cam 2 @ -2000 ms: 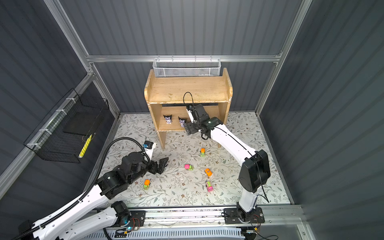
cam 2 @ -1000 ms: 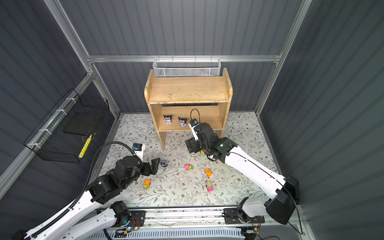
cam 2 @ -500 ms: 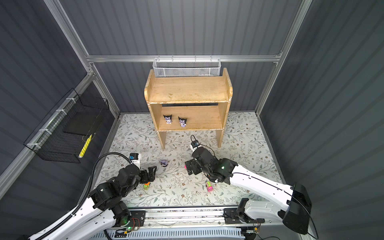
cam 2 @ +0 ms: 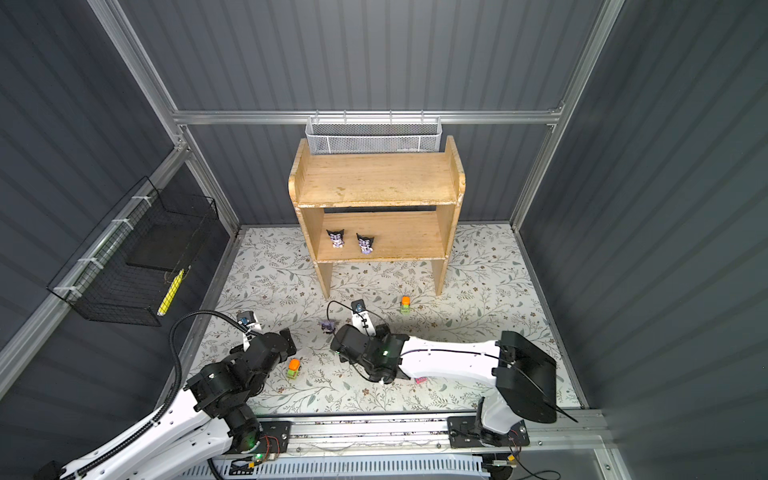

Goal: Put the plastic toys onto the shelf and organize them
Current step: 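Withdraw the right gripper from the shelf toward the small purple figurine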

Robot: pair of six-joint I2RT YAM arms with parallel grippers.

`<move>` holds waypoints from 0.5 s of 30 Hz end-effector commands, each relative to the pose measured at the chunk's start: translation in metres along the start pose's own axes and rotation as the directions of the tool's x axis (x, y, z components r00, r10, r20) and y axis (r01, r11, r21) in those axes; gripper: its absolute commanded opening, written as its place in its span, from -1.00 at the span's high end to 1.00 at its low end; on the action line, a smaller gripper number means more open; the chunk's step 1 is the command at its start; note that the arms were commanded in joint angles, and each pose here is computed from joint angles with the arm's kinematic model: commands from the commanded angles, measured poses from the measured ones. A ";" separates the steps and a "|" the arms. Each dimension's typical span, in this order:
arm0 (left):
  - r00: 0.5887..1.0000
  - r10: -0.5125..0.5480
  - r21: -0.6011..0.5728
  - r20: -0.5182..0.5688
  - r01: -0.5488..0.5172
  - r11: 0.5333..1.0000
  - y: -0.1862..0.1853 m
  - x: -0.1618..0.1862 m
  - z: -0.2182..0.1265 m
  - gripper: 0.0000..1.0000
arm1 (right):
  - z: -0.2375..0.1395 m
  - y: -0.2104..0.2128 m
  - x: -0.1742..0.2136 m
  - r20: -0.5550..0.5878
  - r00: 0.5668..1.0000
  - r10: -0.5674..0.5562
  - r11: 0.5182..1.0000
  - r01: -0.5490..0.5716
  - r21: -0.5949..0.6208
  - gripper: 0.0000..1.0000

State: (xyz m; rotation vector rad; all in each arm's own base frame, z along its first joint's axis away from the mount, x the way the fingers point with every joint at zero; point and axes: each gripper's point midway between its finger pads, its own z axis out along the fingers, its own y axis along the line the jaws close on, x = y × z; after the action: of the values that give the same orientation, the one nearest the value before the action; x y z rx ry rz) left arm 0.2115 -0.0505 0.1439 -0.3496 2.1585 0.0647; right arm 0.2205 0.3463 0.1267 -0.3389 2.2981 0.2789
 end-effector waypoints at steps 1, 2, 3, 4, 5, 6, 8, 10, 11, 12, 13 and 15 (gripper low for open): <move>0.997 -0.026 -0.120 0.069 0.034 0.992 0.016 -0.020 -0.002 -0.99 | 0.007 0.021 -0.019 0.056 0.996 0.067 0.998 -0.067 -0.012 -0.94; 0.997 -0.037 -0.132 0.072 0.046 0.990 0.020 -0.020 -0.001 -1.00 | 0.011 0.024 -0.020 0.057 0.996 0.069 0.998 -0.068 -0.011 -0.94; 0.996 -0.059 -0.135 0.073 0.068 0.988 0.023 -0.020 0.000 -0.99 | 0.013 0.029 -0.022 0.065 0.995 0.070 0.997 -0.069 -0.022 -0.93; 0.994 -0.084 -0.136 0.067 0.093 0.986 0.027 -0.019 0.003 -0.99 | 0.017 0.034 -0.022 0.064 0.996 0.066 0.997 -0.064 -0.032 -0.93; 0.993 -0.105 -0.132 0.057 0.112 0.985 0.031 -0.019 0.006 -0.99 | 0.019 0.038 -0.024 0.065 0.996 0.064 0.998 -0.062 -0.033 -0.94; 0.990 -0.134 -0.136 0.044 0.139 0.981 0.036 -0.018 0.010 -1.00 | 0.022 0.041 -0.025 0.063 0.996 0.057 0.998 -0.055 -0.036 -0.93; 0.984 -0.174 -0.143 0.027 0.176 0.974 0.046 -0.016 0.017 -0.99 | 0.028 0.049 -0.025 0.055 0.997 0.045 0.998 -0.043 -0.044 -0.93; 0.979 -0.205 -0.138 0.000 0.203 0.969 0.050 -0.012 0.025 -0.99 | 0.033 0.055 -0.024 0.049 0.998 0.039 0.998 -0.037 -0.053 -0.93; 0.976 -0.219 -0.144 -0.014 0.215 0.966 0.053 -0.009 0.029 -0.99 | 0.036 0.055 -0.024 0.042 0.998 0.041 0.998 -0.039 -0.054 -0.93; 0.971 -0.238 -0.160 -0.031 0.230 0.960 0.057 -0.005 0.034 -0.99 | 0.039 0.056 -0.023 0.040 0.998 0.043 0.998 -0.041 -0.056 -0.92; 0.966 -0.253 -0.165 -0.053 0.242 0.956 0.059 0.001 0.039 -1.00 | 0.042 0.056 -0.023 0.036 0.999 0.040 0.998 -0.038 -0.054 -0.92; 0.952 -0.294 -0.152 -0.083 0.279 0.948 0.060 0.009 0.047 -0.99 | 0.046 0.056 -0.022 0.033 0.999 0.030 0.998 -0.028 -0.050 -0.91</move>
State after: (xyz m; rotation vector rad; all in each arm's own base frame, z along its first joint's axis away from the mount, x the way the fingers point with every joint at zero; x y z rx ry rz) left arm 0.2228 0.0247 0.1209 -0.7842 2.1231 0.1351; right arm 0.2420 0.4123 0.1172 -0.3106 2.2741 0.3594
